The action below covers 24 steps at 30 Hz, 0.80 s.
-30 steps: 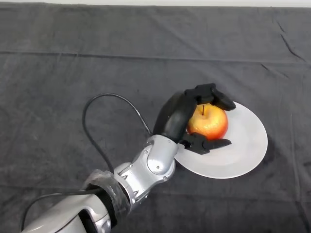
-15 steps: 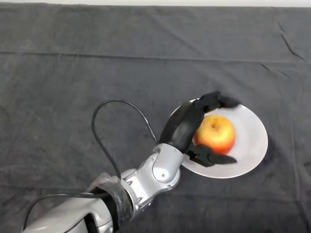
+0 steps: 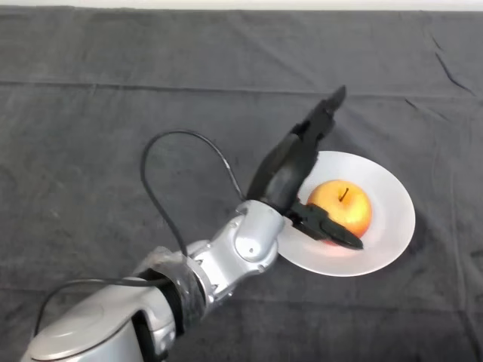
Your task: Move the apple to the plate
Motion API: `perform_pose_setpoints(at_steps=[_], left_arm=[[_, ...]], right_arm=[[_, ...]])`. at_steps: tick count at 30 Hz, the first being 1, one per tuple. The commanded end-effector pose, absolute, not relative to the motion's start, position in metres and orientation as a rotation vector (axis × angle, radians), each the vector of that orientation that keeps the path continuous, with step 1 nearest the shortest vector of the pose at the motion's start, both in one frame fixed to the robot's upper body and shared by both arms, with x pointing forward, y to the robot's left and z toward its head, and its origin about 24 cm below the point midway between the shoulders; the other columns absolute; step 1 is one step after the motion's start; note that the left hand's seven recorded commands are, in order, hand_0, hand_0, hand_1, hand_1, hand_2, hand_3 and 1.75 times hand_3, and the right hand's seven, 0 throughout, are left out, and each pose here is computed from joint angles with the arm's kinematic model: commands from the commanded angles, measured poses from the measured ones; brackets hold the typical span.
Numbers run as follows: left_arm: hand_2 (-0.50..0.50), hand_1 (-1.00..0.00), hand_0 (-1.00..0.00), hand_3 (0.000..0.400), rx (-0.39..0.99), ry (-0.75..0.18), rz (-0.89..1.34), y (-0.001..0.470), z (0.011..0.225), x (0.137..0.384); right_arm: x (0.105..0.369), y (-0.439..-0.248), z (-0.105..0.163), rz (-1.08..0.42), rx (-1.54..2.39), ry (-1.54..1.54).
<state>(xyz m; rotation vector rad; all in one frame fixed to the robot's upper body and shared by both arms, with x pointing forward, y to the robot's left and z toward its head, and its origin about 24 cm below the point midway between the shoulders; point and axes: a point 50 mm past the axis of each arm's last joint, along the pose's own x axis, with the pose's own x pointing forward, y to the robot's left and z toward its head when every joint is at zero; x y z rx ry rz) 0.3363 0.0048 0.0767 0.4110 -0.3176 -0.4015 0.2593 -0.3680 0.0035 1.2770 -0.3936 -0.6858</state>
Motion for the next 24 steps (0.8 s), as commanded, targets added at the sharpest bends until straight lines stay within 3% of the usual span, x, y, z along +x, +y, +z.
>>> perform_pose_setpoints(at_steps=[1,12,24], left_arm=[[0.00,0.00,0.00,0.000,0.419,-0.393,-0.333,0.025,0.102,0.355],[0.00,0.00,0.00,0.000,0.349,-0.565,-0.079,0.117,0.131,0.357],[0.00,0.00,0.00,0.000,0.319,-0.711,0.264,0.227,0.166,0.325]], right_arm=[[0.256,-0.373,0.006,-0.695,1.280,-0.430],[0.256,-0.373,0.006,-0.694,1.280,-0.430],[0.256,-0.373,0.006,-0.694,1.279,-0.430]])
